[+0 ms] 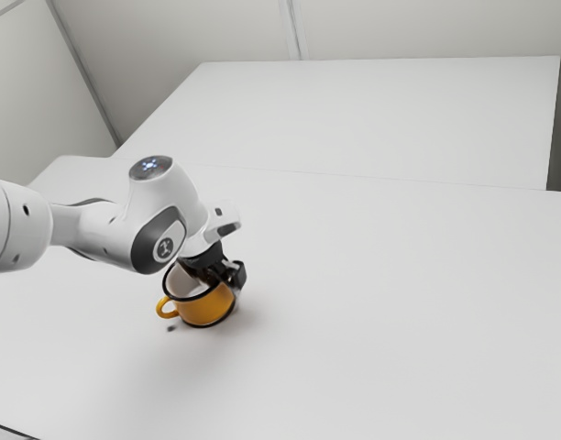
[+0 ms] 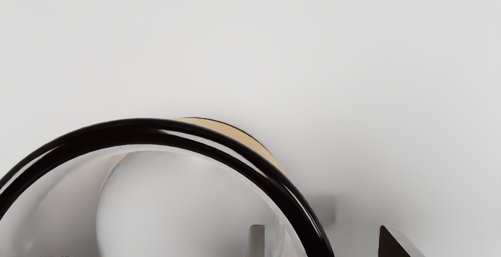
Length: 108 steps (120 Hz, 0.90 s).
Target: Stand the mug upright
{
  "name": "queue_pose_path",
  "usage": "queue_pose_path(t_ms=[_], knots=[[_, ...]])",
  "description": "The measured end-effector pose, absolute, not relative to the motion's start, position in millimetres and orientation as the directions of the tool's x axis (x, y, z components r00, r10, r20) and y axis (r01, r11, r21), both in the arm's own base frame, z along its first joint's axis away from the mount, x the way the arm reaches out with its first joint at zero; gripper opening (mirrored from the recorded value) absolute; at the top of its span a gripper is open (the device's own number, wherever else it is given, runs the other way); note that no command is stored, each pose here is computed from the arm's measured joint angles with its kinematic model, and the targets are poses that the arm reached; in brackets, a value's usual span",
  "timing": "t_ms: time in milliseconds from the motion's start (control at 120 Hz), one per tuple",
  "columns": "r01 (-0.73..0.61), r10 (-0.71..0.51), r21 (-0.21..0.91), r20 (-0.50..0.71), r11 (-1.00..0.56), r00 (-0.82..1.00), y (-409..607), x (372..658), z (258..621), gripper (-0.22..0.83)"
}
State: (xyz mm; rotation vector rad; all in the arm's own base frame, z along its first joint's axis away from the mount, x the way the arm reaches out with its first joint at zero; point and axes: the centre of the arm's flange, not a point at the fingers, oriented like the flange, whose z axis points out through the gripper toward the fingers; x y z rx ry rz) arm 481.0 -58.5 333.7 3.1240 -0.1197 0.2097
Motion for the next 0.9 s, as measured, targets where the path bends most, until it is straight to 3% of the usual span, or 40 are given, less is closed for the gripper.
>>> queue_pose_path(t_ms=[133,308,708,900], knots=[[-0.074,-0.073,0.006,0.161,-0.997,0.984,-60,488,363,0.43],[-0.068,-0.067,0.006,0.116,-0.998,0.991,-61,506,409,0.53],[-0.064,-0.064,0.006,0.022,-0.998,0.998,-66,540,521,0.60],[-0.067,-0.067,0.005,0.007,-0.998,0.998,-68,543,566,0.61]])
